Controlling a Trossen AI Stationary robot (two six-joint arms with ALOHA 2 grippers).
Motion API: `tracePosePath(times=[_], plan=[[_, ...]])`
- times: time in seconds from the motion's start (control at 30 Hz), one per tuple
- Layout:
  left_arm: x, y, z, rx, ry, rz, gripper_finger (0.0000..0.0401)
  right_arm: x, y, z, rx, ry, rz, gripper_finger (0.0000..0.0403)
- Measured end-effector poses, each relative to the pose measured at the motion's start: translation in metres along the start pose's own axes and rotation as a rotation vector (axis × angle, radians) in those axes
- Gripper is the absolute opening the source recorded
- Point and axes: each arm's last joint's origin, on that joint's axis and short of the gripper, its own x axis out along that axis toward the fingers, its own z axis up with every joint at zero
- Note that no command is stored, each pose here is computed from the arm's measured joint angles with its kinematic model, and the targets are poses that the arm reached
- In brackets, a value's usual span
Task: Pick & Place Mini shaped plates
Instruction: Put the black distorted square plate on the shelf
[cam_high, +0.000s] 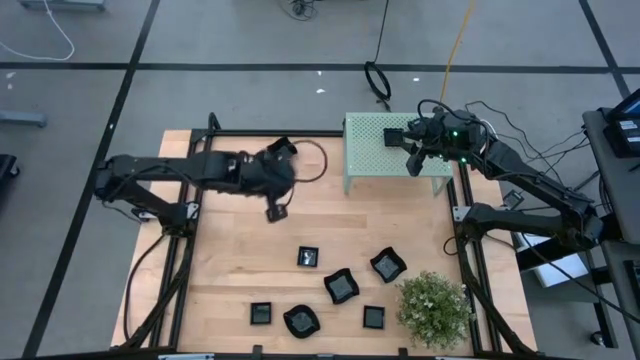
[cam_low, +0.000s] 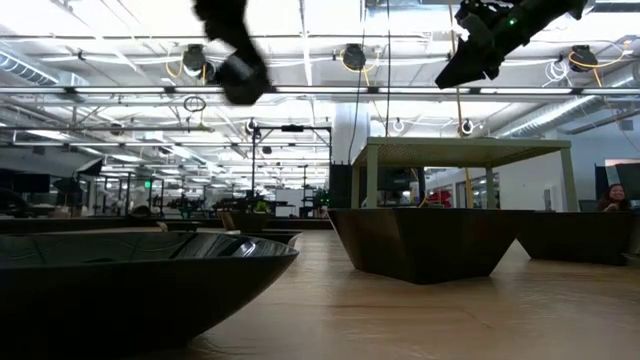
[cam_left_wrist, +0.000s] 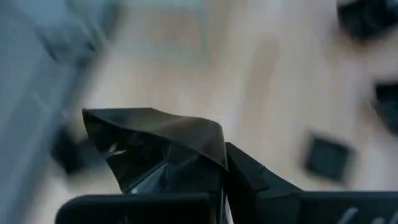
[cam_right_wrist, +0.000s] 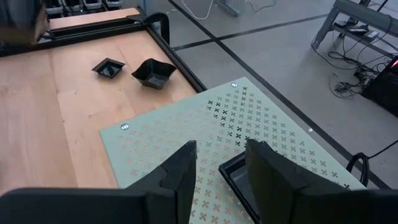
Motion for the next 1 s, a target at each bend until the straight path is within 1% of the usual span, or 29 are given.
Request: tracePosePath(times=[0.1, 0.23, 0.4, 0.47, 0.53, 0.63, 0.73, 0.87, 1.0], plan=[[0.008, 0.005, 0.029, 0.119, -0.158, 0.046, 0.0010, 0.000, 0.000, 0.000, 0.000, 0.000, 0.000, 0.0125], [0.044, 0.009, 0.062, 0.205, -0.241, 0.089, 0.0006, 0.000, 0.000, 0.001, -0.001, -0.011, -0.002, 0.0125], [0.087, 0.014, 0.094, 0.276, -0.218, 0.127, 0.0013, 0.000, 0.000, 0.001, 0.002, -0.014, -0.003, 0.0125], [0.101, 0.015, 0.104, 0.277, -0.209, 0.132, 0.0006, 0.000, 0.000, 0.001, 0.002, -0.014, -0.003, 0.0125], [0.108, 0.017, 0.113, 0.269, -0.223, 0.140, 0.0004, 0.000, 0.000, 0.001, 0.003, -0.014, -0.002, 0.0125], [0.114, 0.018, 0.125, 0.262, -0.248, 0.148, 0.0013, 0.000, 0.000, 0.001, 0.002, -0.014, -0.002, 0.0125], [0.125, 0.016, 0.131, 0.300, -0.249, 0.153, 0.0016, 0.000, 0.000, 0.001, 0.003, -0.014, -0.002, 0.0125], [0.136, 0.013, 0.135, 0.328, -0.276, 0.153, 0.0004, 0.000, 0.000, 0.001, 0.001, -0.014, -0.002, 0.0125], [0.152, 0.010, 0.132, 0.347, -0.245, 0.149, 0.0014, 0.000, 0.000, 0.001, 0.001, -0.014, -0.002, 0.0125]])
